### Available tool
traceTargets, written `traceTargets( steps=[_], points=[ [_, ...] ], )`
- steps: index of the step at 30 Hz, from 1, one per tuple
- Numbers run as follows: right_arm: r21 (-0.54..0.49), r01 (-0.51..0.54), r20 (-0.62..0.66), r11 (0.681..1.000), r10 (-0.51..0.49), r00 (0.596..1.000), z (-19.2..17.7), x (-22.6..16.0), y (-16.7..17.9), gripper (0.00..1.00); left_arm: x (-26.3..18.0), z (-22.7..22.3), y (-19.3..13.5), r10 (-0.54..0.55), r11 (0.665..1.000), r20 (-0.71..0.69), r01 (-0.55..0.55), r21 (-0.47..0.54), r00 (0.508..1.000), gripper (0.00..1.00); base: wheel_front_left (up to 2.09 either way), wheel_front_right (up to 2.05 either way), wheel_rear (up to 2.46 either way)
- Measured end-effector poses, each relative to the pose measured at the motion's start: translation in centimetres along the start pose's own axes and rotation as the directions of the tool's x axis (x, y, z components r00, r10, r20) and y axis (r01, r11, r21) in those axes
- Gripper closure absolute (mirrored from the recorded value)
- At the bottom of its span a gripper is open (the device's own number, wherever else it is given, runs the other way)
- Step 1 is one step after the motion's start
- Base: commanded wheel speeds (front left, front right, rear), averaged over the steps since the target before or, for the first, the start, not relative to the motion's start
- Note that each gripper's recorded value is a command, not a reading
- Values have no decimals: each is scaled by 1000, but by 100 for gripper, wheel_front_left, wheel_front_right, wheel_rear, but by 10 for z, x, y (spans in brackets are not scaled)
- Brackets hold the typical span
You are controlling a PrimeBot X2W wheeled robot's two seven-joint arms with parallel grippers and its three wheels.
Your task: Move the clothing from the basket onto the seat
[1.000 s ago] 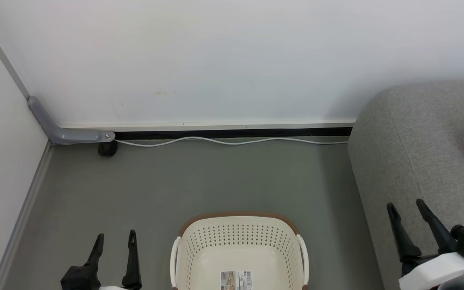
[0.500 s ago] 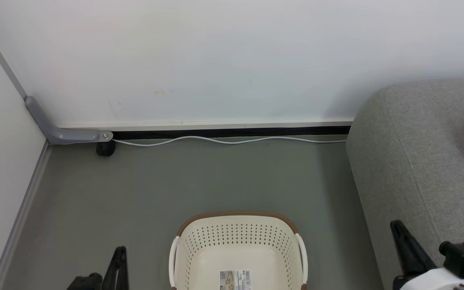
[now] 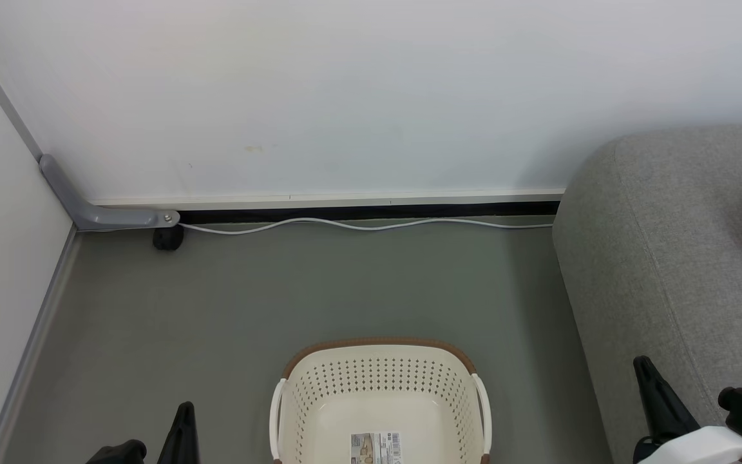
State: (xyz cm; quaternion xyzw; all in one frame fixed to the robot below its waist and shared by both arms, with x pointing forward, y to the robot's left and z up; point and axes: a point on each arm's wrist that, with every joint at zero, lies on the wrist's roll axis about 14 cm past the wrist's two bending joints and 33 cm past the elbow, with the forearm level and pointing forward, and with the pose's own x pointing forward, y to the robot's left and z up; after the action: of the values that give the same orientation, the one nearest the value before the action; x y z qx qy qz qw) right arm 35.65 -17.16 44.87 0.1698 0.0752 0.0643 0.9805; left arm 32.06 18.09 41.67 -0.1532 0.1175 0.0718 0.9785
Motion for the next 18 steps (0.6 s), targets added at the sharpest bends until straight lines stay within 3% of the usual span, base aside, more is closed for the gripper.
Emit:
traceTargets(
  steps=[18],
  points=[
    [192,51,12,980,-54,998,7,3,-7,100,5,2,3,6,979,-33,-13,-201,999,100,0,0,0]
  ],
)
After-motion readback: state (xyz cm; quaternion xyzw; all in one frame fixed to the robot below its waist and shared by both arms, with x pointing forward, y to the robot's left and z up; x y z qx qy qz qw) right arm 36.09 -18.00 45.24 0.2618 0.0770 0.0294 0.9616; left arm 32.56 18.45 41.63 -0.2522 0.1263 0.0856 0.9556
